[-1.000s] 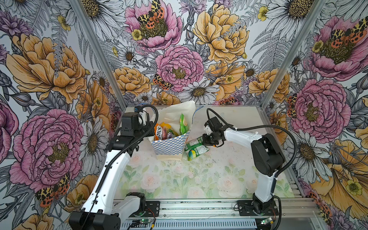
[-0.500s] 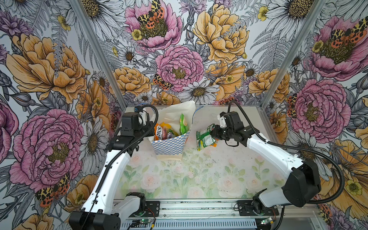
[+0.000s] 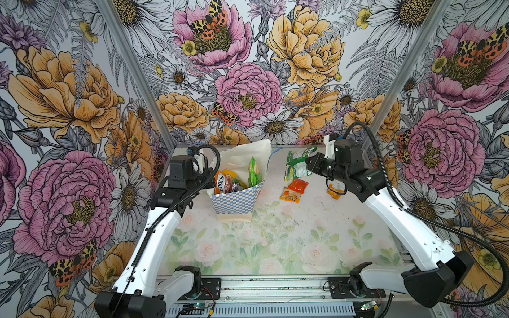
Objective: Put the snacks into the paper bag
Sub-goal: 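Lift the green Spring Tea bag with the right gripper over the paper bag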
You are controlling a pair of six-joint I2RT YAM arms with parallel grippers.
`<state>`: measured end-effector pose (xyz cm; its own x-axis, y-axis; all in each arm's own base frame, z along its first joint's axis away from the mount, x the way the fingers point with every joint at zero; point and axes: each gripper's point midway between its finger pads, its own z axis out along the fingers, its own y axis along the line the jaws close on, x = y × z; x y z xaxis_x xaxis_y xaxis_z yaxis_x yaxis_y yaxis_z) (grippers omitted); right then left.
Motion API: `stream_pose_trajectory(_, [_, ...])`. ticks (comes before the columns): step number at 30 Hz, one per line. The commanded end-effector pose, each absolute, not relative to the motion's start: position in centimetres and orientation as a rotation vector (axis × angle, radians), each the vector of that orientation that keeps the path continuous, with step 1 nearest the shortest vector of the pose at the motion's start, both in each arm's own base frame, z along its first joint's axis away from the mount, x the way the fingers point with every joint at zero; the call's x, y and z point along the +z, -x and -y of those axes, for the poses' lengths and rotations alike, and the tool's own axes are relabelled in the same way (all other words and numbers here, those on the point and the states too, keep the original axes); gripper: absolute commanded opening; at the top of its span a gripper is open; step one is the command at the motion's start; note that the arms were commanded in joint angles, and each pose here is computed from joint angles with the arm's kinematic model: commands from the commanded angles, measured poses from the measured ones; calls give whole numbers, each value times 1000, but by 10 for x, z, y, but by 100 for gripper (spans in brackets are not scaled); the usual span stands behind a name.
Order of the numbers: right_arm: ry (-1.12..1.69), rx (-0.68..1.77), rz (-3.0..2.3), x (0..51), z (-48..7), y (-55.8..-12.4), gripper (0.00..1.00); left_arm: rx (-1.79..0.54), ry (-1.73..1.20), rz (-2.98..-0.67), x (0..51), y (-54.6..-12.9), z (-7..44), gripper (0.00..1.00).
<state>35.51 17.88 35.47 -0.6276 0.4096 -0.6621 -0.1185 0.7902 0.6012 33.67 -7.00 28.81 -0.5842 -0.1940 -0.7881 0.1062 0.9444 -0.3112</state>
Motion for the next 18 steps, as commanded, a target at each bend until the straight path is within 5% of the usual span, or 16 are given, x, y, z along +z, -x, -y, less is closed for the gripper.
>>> stream_pose_trajectory(1, [-219, 749, -1959, 414, -163, -354, 0, -429, 43, -2052, 316, -342, 74, 0])
stream_pose_trajectory(18, [-101, 817, -1782, 516, -199, -369, 0, -441, 29, -2045, 318, -340, 77, 0])
